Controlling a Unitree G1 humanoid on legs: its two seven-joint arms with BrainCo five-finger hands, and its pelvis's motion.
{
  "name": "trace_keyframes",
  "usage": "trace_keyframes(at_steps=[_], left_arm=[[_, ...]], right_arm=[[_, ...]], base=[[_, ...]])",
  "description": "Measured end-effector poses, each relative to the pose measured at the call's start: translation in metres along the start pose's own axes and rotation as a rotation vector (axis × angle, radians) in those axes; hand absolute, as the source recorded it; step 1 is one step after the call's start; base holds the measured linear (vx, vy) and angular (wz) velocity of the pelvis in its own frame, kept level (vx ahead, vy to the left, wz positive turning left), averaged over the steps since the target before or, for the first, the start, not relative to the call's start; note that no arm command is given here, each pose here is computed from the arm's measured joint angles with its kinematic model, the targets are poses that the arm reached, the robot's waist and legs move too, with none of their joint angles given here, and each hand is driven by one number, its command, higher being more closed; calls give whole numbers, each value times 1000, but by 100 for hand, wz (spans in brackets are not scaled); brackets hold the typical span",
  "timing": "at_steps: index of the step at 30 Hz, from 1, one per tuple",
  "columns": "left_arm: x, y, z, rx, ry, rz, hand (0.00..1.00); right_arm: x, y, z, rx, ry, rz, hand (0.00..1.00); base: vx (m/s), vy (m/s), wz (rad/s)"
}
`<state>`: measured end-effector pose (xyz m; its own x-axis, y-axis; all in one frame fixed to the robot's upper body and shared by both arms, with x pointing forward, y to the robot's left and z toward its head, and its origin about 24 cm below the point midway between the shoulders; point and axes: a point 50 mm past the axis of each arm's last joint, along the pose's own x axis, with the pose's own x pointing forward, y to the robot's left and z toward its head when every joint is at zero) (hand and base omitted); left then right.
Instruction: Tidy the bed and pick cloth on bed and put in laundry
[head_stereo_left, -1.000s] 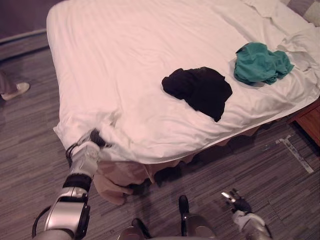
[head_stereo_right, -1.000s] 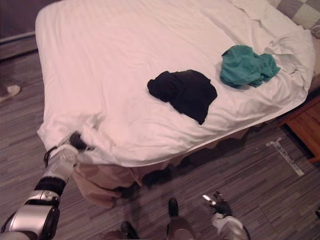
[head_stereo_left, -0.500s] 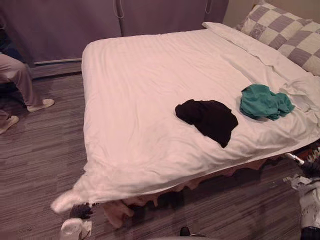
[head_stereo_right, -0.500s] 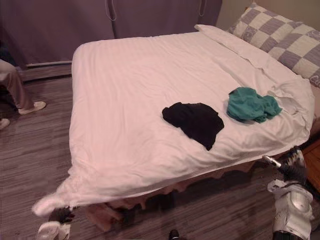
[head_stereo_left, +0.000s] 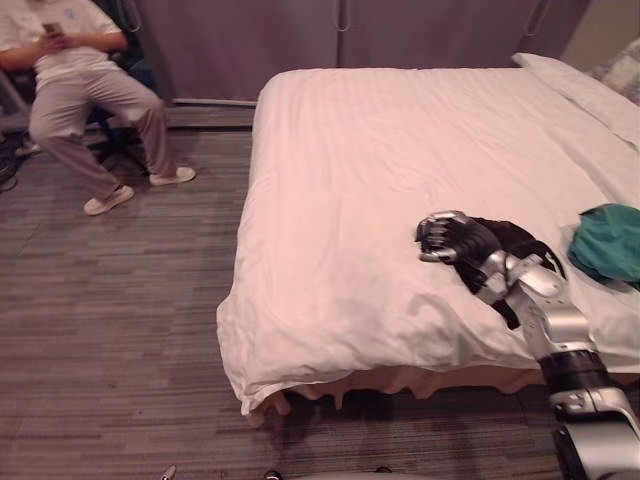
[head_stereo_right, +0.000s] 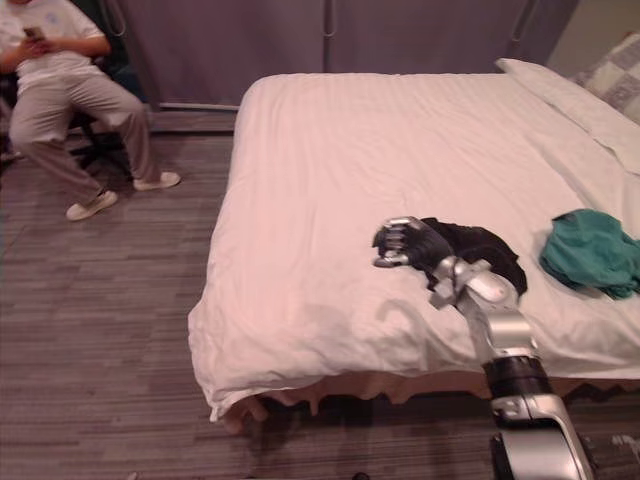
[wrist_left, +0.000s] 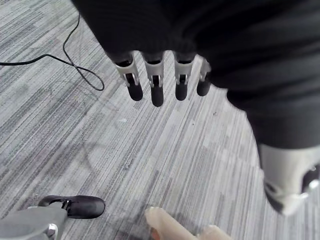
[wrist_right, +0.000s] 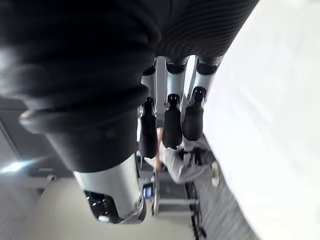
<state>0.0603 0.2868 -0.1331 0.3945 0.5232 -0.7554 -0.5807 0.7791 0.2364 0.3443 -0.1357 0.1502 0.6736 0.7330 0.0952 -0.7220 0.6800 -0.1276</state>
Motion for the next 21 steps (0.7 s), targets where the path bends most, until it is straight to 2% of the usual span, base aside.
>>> trace_keyframes(at_steps=[4, 9, 13, 17, 21], left_arm=[[2, -50, 60, -49, -247, -158, 0], [-6, -83, 82, -61, -316, -291, 0], [-22, -133, 92, 35, -355, -489, 0], [-32, -156, 89, 86, -360, -575, 0], [-37, -165, 86, 102, -373, -637, 0]], right_arm=[[40, 9, 37, -126, -35, 16, 100], [59, 9, 52, -173, -3, 1, 100], [64, -9, 58, -93, -29, -91, 100], [66, -13, 56, -23, -61, -92, 100], [64, -19, 44, 50, -84, -102, 100]], base=[[-157, -2, 27], [-47, 20, 25], [15, 21, 27], [11, 40, 2], [-12, 25, -2]])
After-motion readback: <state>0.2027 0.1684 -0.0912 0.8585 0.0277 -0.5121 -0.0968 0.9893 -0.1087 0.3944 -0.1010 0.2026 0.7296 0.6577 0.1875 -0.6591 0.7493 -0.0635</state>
